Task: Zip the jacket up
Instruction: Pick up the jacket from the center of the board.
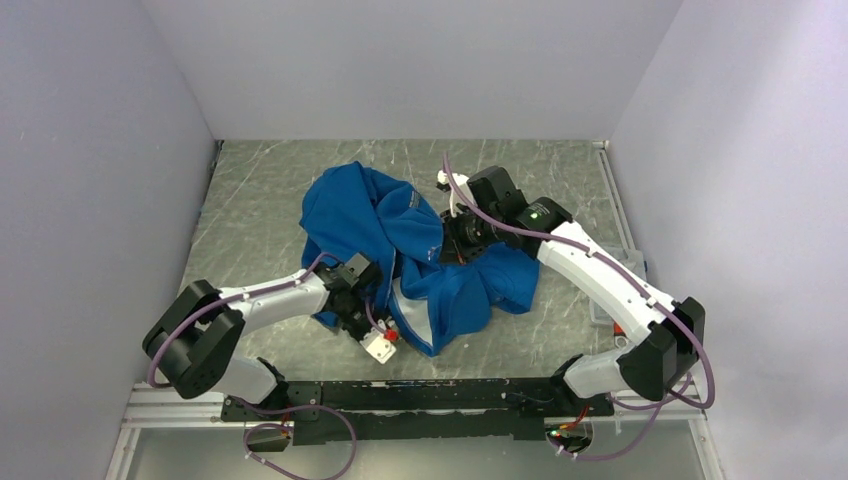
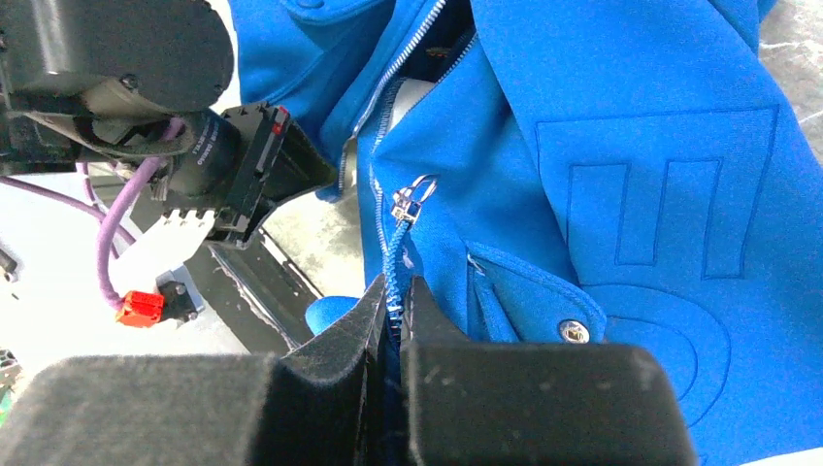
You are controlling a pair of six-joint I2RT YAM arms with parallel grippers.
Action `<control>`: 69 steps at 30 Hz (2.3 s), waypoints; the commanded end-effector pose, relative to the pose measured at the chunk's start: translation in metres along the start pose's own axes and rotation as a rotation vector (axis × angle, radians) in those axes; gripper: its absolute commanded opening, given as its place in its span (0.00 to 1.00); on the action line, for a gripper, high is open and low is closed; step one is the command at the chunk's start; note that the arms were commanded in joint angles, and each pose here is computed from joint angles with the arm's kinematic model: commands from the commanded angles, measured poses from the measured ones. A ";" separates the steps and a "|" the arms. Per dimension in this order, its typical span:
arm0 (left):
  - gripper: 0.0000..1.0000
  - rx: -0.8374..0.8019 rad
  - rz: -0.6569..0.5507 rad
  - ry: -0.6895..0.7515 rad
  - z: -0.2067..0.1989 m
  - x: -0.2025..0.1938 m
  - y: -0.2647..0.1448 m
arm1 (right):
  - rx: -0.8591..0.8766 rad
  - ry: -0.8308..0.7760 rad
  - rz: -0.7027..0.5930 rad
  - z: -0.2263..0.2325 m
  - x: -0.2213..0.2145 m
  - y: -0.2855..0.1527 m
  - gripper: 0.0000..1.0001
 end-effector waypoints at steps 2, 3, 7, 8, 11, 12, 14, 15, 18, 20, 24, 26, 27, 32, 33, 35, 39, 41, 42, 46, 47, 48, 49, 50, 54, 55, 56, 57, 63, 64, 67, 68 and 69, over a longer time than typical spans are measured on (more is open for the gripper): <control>0.06 0.227 0.110 0.108 0.039 0.011 -0.039 | 0.036 -0.047 -0.064 0.011 0.005 -0.020 0.00; 0.06 0.268 0.115 0.152 0.042 0.017 -0.047 | 0.037 -0.050 -0.067 0.012 0.006 -0.022 0.00; 0.04 0.481 0.133 0.313 0.058 0.042 -0.088 | 0.052 -0.076 -0.089 0.019 0.011 -0.033 0.00; 0.04 0.530 0.130 0.346 0.060 0.048 -0.099 | 0.064 -0.087 -0.094 0.021 0.012 -0.036 0.00; 0.03 0.715 0.158 0.497 0.061 0.066 -0.138 | 0.096 -0.111 -0.122 0.027 0.014 -0.047 0.00; 0.03 0.776 0.181 0.543 0.062 0.069 -0.149 | 0.100 -0.119 -0.136 0.029 0.016 -0.050 0.00; 0.03 0.884 0.234 0.607 0.067 0.076 -0.171 | 0.087 -0.130 -0.180 0.032 0.023 -0.058 0.00; 0.03 0.931 0.260 0.611 0.071 0.080 -0.183 | 0.069 -0.135 -0.213 0.033 0.029 -0.061 0.00; 0.02 1.099 0.328 0.441 0.092 0.086 -0.230 | -0.037 -0.127 -0.402 0.035 0.059 -0.074 0.00; 0.01 1.204 0.351 0.236 0.104 0.082 -0.266 | -0.077 -0.130 -0.542 0.039 0.087 -0.086 0.00; 0.01 1.316 0.414 0.115 0.101 0.056 -0.322 | -0.116 -0.105 -0.687 0.054 0.146 -0.114 0.00; 0.01 1.356 0.470 0.080 0.097 0.042 -0.335 | -0.035 -0.137 -0.645 0.069 0.155 -0.121 0.00; 0.01 1.377 0.492 0.072 0.096 0.037 -0.343 | 0.044 -0.172 -0.583 0.077 0.152 -0.119 0.00; 0.01 1.237 0.418 0.245 0.077 0.051 -0.326 | 0.447 -0.367 -0.176 0.102 0.073 -0.095 0.00; 0.01 1.176 0.386 0.327 0.070 0.058 -0.313 | 0.474 -0.414 -0.142 0.105 0.058 -0.091 0.00; 0.01 1.063 0.328 0.517 0.056 0.071 -0.286 | 0.501 -0.461 -0.087 0.110 0.031 -0.085 0.00; 0.00 0.938 0.250 0.774 0.032 0.088 -0.246 | 0.548 -0.484 -0.012 0.112 0.005 -0.081 0.00; 0.00 0.908 0.226 0.805 0.026 0.095 -0.241 | 0.570 -0.494 0.007 0.110 -0.001 -0.081 0.00; 0.00 0.896 0.225 0.814 0.024 0.097 -0.240 | 0.593 -0.502 0.013 0.110 -0.004 -0.083 0.00; 0.00 0.925 0.232 0.852 0.024 0.104 -0.244 | 0.681 -0.552 0.019 0.111 -0.012 -0.084 0.00; 0.00 0.941 0.244 0.882 0.026 0.106 -0.247 | 0.693 -0.560 0.022 0.111 -0.012 -0.083 0.00; 0.00 0.949 0.245 0.900 0.027 0.107 -0.248 | 0.700 -0.567 0.025 0.112 -0.012 -0.082 0.00; 0.00 0.953 0.243 0.917 0.027 0.109 -0.249 | 0.711 -0.582 0.032 0.112 -0.012 -0.081 0.00; 0.00 0.954 0.240 0.932 0.027 0.111 -0.249 | 0.721 -0.588 0.044 0.113 -0.012 -0.079 0.00; 0.00 0.961 0.225 0.980 0.029 0.112 -0.248 | 0.748 -0.613 0.099 0.115 -0.011 -0.075 0.00; 0.00 0.968 0.221 0.994 0.030 0.112 -0.248 | 0.752 -0.621 0.105 0.115 -0.011 -0.074 0.00; 0.00 0.974 0.213 1.006 0.031 0.113 -0.249 | 0.749 -0.624 0.107 0.115 -0.009 -0.073 0.00; 0.00 0.979 0.201 1.017 0.032 0.114 -0.250 | 0.744 -0.634 0.100 0.116 -0.007 -0.072 0.00; 0.01 0.971 0.145 1.073 0.040 0.120 -0.258 | 0.739 -0.678 0.074 0.123 0.008 -0.062 0.00; 0.01 0.976 0.145 1.108 0.041 0.122 -0.259 | 0.747 -0.679 0.082 0.125 0.010 -0.059 0.00; 0.01 0.998 0.136 1.202 0.041 0.126 -0.258 | 0.766 -0.678 0.112 0.127 0.014 -0.052 0.00; 0.01 1.004 0.130 1.225 0.040 0.127 -0.257 | 0.766 -0.678 0.120 0.127 0.015 -0.049 0.00; 0.01 1.013 0.118 1.245 0.039 0.128 -0.255 | 0.763 -0.676 0.127 0.127 0.015 -0.047 0.00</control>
Point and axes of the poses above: each gripper's point midway between its finger pads, its own y axis out along the fingers, its own z axis along the line the jaws close on, x = y × z, the point moved 9 cm from there along -y, back along the fingers, and after that the axes turned 14 degrees about y, right-handed, at the moved point
